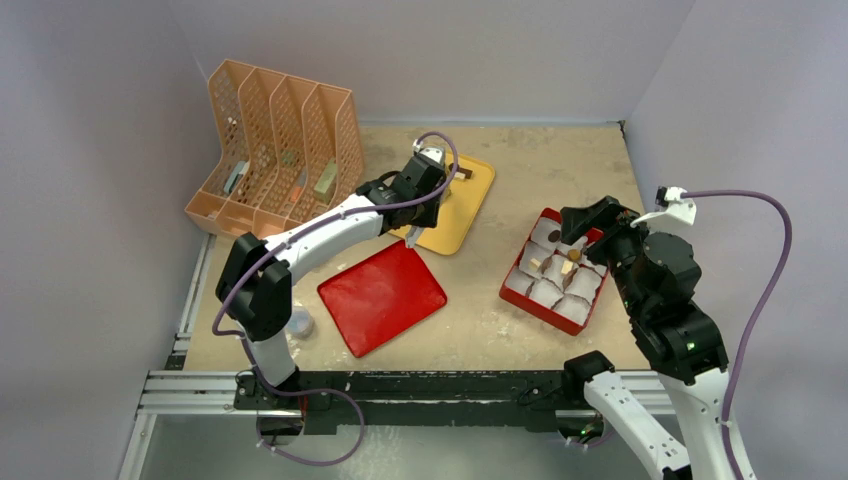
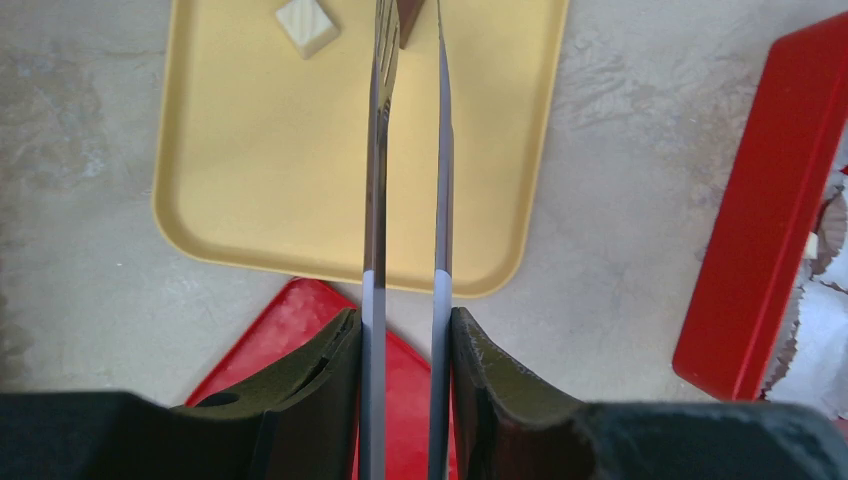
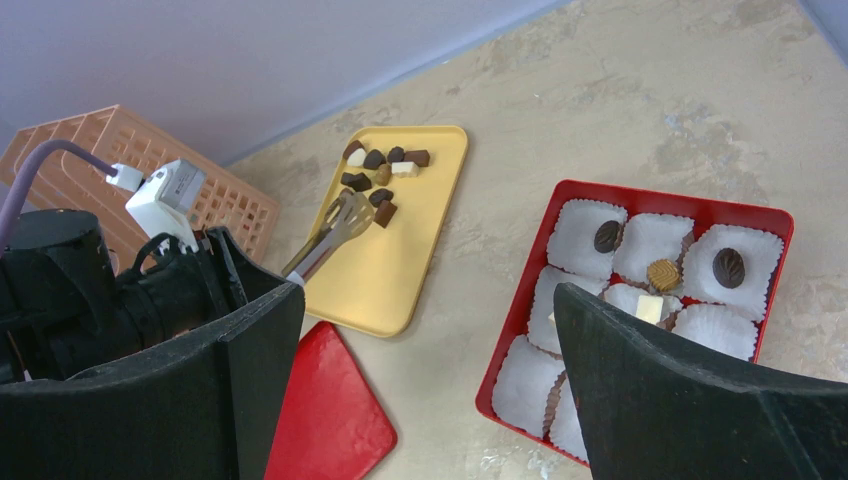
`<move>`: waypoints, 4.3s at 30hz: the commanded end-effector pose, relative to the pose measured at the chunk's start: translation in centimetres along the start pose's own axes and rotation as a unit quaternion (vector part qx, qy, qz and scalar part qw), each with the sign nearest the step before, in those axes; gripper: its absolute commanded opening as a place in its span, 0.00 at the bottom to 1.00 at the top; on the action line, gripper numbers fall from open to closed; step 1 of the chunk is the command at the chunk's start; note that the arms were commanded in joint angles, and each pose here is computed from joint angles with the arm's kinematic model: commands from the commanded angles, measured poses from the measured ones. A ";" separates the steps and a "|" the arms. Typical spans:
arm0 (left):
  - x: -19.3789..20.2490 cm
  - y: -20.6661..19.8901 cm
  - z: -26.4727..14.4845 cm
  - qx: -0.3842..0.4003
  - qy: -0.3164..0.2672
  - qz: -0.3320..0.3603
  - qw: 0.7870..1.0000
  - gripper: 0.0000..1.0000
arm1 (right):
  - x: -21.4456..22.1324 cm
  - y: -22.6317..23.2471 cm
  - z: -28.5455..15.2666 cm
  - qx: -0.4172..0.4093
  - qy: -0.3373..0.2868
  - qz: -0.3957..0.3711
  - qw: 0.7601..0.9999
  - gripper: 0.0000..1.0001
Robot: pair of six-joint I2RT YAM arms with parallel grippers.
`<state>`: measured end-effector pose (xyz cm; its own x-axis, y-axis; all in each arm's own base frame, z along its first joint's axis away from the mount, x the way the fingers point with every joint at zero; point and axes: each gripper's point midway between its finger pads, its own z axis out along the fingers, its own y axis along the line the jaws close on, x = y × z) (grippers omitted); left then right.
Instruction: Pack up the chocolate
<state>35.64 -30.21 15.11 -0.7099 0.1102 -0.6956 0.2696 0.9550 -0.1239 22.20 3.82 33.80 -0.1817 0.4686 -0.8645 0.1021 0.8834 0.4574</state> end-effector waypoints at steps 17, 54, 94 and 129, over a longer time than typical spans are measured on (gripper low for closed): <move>-0.4 1.9 3.5 -0.002 0.017 0.024 1.000 0.34 | -0.9 0.0 -0.2 0.001 -0.018 0.005 1.000 0.96; -1.7 -0.9 5.6 0.046 0.018 0.016 0.999 0.37 | -1.0 -0.1 0.4 0.008 -0.022 -0.009 1.000 0.97; -3.8 -4.7 -1.0 0.158 -0.013 -0.019 0.987 0.15 | -1.3 0.5 1.2 0.015 -0.012 0.005 1.000 0.96; 5.4 -25.5 -6.0 0.390 0.050 0.009 0.919 0.15 | -3.4 0.2 0.4 0.030 -0.042 -0.006 0.999 0.96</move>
<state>21.31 -49.48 15.18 -0.7760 0.2440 -0.5817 0.6027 0.5587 -0.5697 23.36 2.69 35.27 -0.1505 0.4405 -0.8851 0.1655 0.8938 0.4167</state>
